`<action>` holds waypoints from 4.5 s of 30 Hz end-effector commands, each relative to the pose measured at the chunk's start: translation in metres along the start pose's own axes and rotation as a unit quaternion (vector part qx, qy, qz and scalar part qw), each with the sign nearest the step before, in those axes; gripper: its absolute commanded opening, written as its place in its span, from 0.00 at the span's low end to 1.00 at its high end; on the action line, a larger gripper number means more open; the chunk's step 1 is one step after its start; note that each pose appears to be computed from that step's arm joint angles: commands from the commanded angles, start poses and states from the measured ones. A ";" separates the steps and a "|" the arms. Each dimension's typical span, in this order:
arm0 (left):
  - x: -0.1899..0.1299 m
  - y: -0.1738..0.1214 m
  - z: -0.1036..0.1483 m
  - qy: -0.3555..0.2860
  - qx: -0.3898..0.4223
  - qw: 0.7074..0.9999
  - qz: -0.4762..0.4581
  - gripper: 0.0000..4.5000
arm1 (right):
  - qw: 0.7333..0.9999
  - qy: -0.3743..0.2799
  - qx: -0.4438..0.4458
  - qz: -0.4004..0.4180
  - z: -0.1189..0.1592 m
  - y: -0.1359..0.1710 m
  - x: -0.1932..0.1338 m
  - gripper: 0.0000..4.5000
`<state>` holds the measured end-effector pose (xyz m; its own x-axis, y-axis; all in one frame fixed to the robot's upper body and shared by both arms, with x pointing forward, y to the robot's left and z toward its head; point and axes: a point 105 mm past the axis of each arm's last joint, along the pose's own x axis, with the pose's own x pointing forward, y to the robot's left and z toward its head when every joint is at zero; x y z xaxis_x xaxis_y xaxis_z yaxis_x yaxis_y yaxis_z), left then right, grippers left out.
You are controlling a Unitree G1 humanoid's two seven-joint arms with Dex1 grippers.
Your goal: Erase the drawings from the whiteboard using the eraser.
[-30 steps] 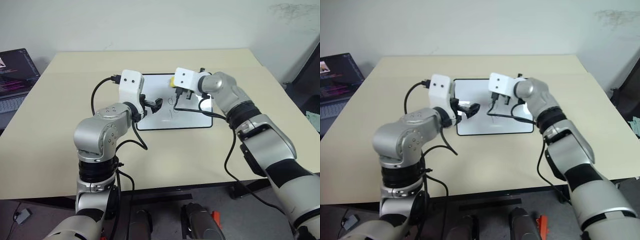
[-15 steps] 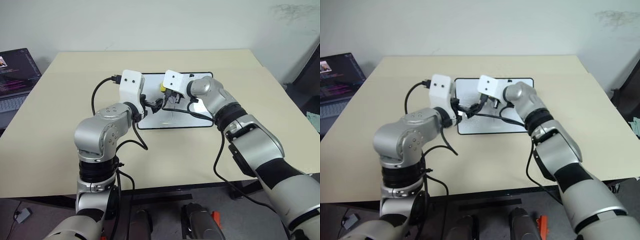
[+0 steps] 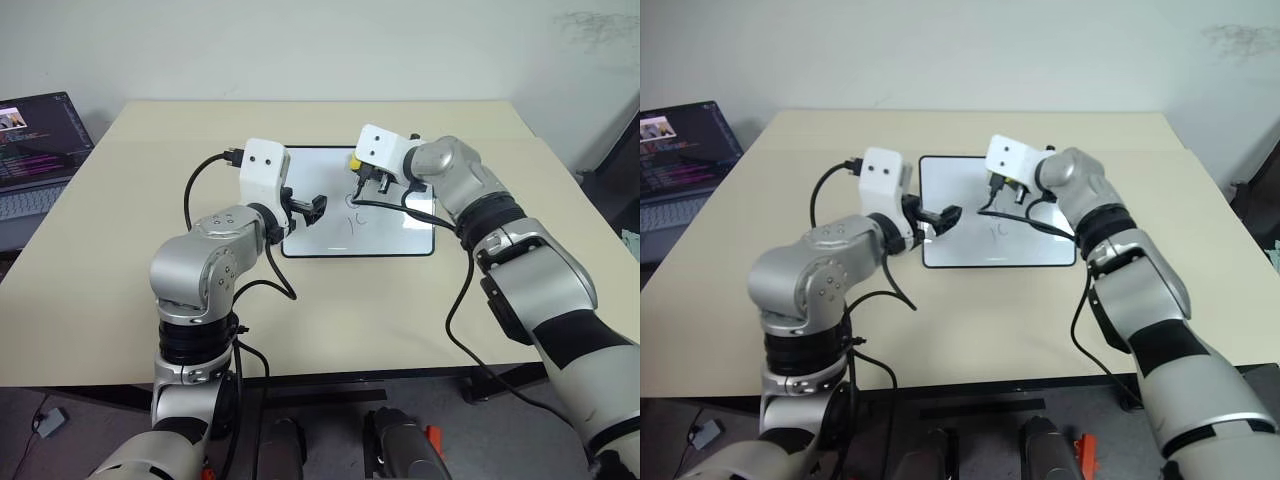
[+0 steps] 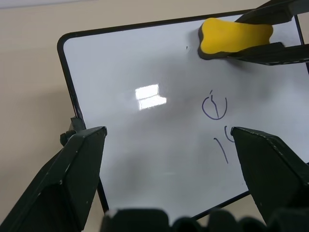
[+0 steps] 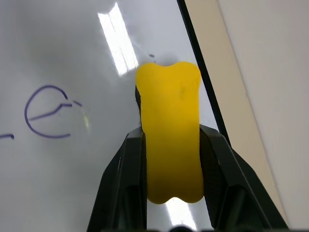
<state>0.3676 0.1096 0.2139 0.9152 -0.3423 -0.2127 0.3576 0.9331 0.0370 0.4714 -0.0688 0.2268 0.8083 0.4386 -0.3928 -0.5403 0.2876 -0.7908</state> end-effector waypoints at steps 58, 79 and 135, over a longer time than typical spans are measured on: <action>-0.001 -0.005 0.013 -0.031 0.008 0.999 -0.011 1.00 | 0.998 0.034 0.001 -0.050 -0.009 -0.009 0.002 0.24; -0.007 0.003 0.000 -0.004 0.023 1.000 -0.014 1.00 | 0.972 -0.187 0.133 -0.055 0.026 -0.051 -0.057 0.24; -0.019 0.029 -0.010 0.002 0.048 0.998 -0.036 1.00 | 0.894 -0.261 0.324 -0.167 -0.067 -0.036 -0.147 0.24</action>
<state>0.3544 0.1404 0.1866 0.8498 -0.4268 -0.3095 0.4707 0.8786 0.0808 0.3920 -0.2030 0.2599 0.8411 0.5176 0.1572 -0.4619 0.8384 -0.2892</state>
